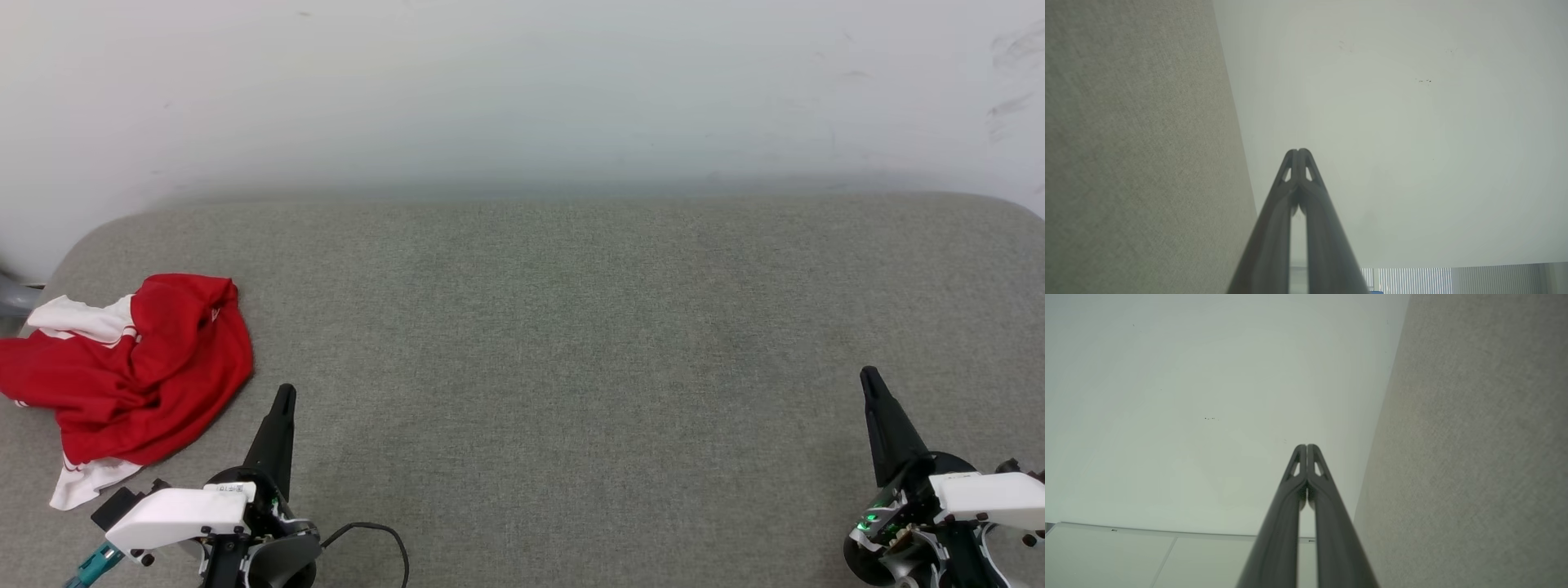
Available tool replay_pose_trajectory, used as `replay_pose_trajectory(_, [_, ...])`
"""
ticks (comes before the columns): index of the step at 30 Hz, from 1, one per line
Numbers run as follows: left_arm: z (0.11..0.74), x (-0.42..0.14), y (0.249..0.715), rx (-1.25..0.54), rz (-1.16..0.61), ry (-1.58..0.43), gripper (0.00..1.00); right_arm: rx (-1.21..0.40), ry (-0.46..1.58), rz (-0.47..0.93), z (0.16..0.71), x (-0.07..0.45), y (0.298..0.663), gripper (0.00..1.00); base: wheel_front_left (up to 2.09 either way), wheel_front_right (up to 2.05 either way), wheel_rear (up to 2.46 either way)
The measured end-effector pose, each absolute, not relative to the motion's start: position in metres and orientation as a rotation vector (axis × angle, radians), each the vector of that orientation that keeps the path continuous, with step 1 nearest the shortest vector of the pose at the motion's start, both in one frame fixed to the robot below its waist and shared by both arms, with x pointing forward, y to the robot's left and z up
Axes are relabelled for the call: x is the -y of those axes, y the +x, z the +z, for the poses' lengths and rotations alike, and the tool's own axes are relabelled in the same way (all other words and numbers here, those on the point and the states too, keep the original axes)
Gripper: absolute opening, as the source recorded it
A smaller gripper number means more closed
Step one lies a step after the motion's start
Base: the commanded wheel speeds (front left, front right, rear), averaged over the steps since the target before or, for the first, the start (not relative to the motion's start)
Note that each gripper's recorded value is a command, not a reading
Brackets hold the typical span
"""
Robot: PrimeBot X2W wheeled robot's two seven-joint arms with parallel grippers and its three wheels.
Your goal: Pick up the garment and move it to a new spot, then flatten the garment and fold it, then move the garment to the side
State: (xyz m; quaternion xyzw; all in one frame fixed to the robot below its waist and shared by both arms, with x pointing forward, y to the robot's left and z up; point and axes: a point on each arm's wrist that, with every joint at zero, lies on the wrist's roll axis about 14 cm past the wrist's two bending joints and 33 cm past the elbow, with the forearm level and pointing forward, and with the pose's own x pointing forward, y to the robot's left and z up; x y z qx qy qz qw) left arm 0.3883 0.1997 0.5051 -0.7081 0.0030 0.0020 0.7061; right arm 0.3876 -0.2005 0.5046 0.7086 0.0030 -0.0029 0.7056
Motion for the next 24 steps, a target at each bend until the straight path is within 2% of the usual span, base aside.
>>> replay_pose_trajectory(14, [0.505,-0.2,0.388,-0.007,0.004,-1.574,0.0,-0.007,1.575,-0.007,0.505,0.201,0.388,0.0,0.0,0.0,0.0])
replay_pose_trajectory(15, [0.502,-0.199,0.387,-0.015,0.012,-1.575,1.0,-0.013,1.576,-0.014,0.501,0.201,0.386,1.0,0.0,0.0,0.0])
replay_pose_trajectory(20, [0.476,-0.199,0.375,-0.073,0.076,-1.58,1.0,-0.07,1.579,-0.087,0.474,0.203,0.373,1.0,0.0,0.0,0.0])
replay_pose_trajectory(24, [0.477,-0.201,0.374,-0.059,0.086,-1.556,1.0,-0.061,1.55,-0.103,0.473,0.205,0.372,1.0,0.0,0.0,0.0])
